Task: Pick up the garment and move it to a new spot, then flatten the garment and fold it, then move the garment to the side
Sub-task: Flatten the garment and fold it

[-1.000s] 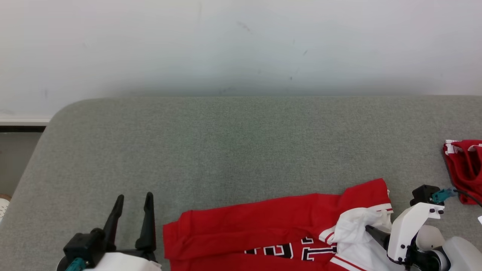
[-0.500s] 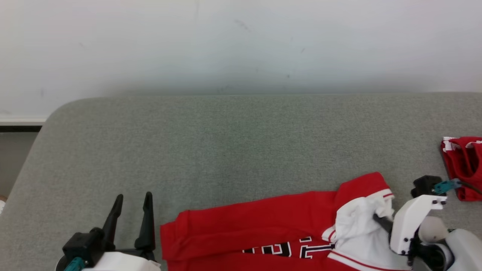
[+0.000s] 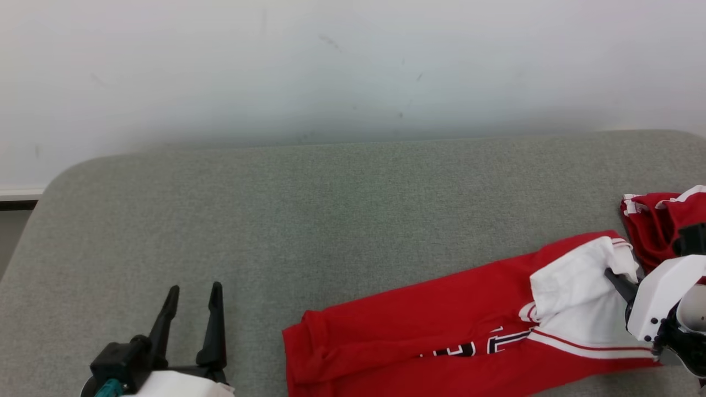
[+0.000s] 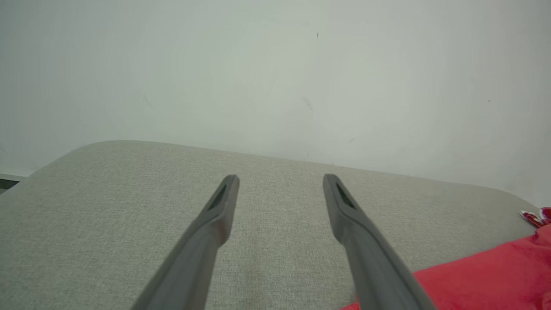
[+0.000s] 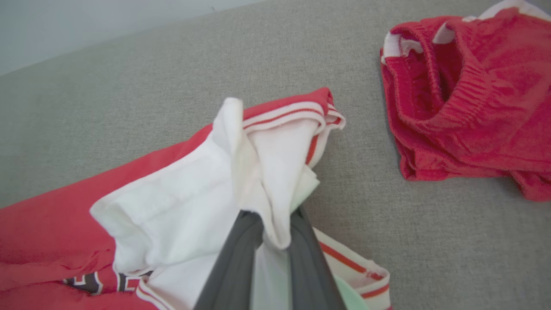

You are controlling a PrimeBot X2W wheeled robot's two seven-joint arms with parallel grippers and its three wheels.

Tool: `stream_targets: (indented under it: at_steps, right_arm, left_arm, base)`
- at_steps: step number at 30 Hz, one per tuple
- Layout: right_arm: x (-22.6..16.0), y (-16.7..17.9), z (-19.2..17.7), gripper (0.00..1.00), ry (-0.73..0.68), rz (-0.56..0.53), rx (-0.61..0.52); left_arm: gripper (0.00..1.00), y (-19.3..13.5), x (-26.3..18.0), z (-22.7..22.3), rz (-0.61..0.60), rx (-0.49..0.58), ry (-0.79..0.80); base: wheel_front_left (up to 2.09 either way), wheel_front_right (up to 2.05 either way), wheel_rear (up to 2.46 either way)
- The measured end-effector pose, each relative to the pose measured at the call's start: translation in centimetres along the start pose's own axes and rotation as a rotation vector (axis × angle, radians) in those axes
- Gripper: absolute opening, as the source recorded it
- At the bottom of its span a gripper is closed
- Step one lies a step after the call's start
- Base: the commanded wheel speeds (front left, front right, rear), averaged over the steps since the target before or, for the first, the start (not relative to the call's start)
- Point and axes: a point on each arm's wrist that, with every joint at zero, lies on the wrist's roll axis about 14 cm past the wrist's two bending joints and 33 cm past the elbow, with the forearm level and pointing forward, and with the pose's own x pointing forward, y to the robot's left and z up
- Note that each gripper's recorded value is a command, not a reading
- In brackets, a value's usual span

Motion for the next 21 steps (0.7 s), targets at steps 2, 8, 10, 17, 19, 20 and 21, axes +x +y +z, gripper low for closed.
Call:
stream_targets:
  at_steps: [2,8,10,17,19,20,21]
  right_arm:
    - [-0.4,0.9,0.7,0.0,-0.027,0.027,-0.009]
    - [-1.3,5.5,2.3,0.0,-0.08,0.15,-0.079]
    - [-1.5,7.1,2.1,0.0,-0.071,0.187,-0.115]
    - [-2.2,14.5,0.3,0.0,-0.018,0.352,-0.253]
    - [-2.3,17.0,-0.7,0.0,0.006,0.415,-0.273]
    - [-2.4,18.2,-1.4,0.0,0.022,0.44,-0.287]
    - [-2.3,19.0,-1.9,0.0,0.036,0.46,-0.293]
  left_arm:
    - [1.0,-0.1,0.0,0.0,-0.002,-0.001,0.0]
    - [1.0,0.0,-0.2,0.0,-0.001,0.001,0.001]
    - [1.0,0.2,-0.4,0.0,0.005,0.002,0.002]
    - [1.0,1.3,-1.4,0.3,0.043,0.001,-0.004]
    - [1.0,1.7,-1.7,0.5,0.059,0.001,-0.007]
    - [1.0,1.9,-1.9,0.6,0.066,0.001,-0.008]
    - [1.0,2.0,-2.1,0.6,0.071,0.0,-0.009]
  base:
    - [0.0,0.0,0.0]
    - [0.0,0.0,0.0]
    - [0.0,0.0,0.0]
    - [0.0,0.0,0.0]
    - [0.0,0.0,0.0]
    - [0.0,0.0,0.0]
    - [0.0,0.0,0.0]
